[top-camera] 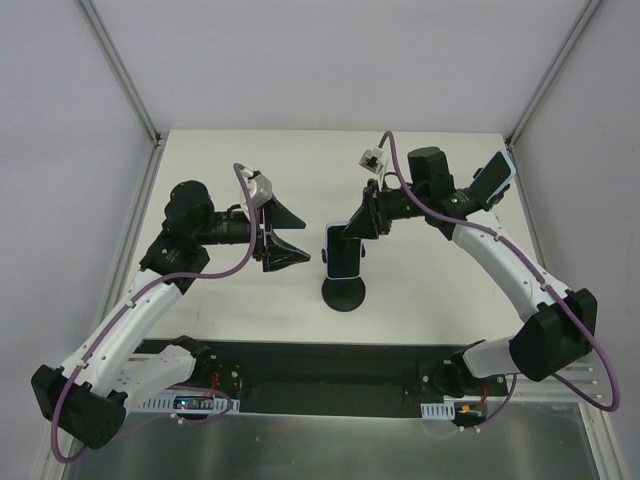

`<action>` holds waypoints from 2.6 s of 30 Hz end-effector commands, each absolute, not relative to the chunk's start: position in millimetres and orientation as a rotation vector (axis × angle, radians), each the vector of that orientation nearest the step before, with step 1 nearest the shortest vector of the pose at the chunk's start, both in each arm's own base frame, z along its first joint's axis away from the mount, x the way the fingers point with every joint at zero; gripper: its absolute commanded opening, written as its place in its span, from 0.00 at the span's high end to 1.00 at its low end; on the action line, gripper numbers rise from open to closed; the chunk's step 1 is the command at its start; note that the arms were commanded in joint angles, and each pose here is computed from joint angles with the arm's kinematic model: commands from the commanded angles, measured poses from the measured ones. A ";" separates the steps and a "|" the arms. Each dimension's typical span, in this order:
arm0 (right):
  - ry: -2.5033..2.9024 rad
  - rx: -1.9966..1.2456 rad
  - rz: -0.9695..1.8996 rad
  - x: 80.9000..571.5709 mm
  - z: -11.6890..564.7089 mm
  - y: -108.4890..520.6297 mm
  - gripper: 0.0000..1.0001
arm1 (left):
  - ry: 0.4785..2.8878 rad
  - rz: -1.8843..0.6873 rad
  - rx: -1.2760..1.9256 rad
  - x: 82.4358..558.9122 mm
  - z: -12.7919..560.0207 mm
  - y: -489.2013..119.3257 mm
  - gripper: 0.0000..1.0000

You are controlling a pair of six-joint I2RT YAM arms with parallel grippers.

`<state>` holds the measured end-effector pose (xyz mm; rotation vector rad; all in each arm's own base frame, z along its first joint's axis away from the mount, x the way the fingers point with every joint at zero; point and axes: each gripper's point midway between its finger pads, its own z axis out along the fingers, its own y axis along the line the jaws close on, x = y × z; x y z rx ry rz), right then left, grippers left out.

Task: Place the phone on the phone stand

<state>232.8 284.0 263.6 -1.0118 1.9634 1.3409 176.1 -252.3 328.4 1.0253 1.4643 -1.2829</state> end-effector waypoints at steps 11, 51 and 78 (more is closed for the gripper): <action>1.904 -1.002 1.318 228.3 263.7 285.9 0.52 | 1.409 -1.303 1.089 164.6 330.1 -258.1 0.21; 1.913 0.252 0.041 292.3 298.7 -50.1 1.00 | 1.407 -1.289 1.169 146.3 321.0 -274.4 0.21; 2.054 0.043 -0.106 305.3 278.6 -95.0 1.00 | 1.409 -0.951 1.165 129.0 304.1 -278.6 0.14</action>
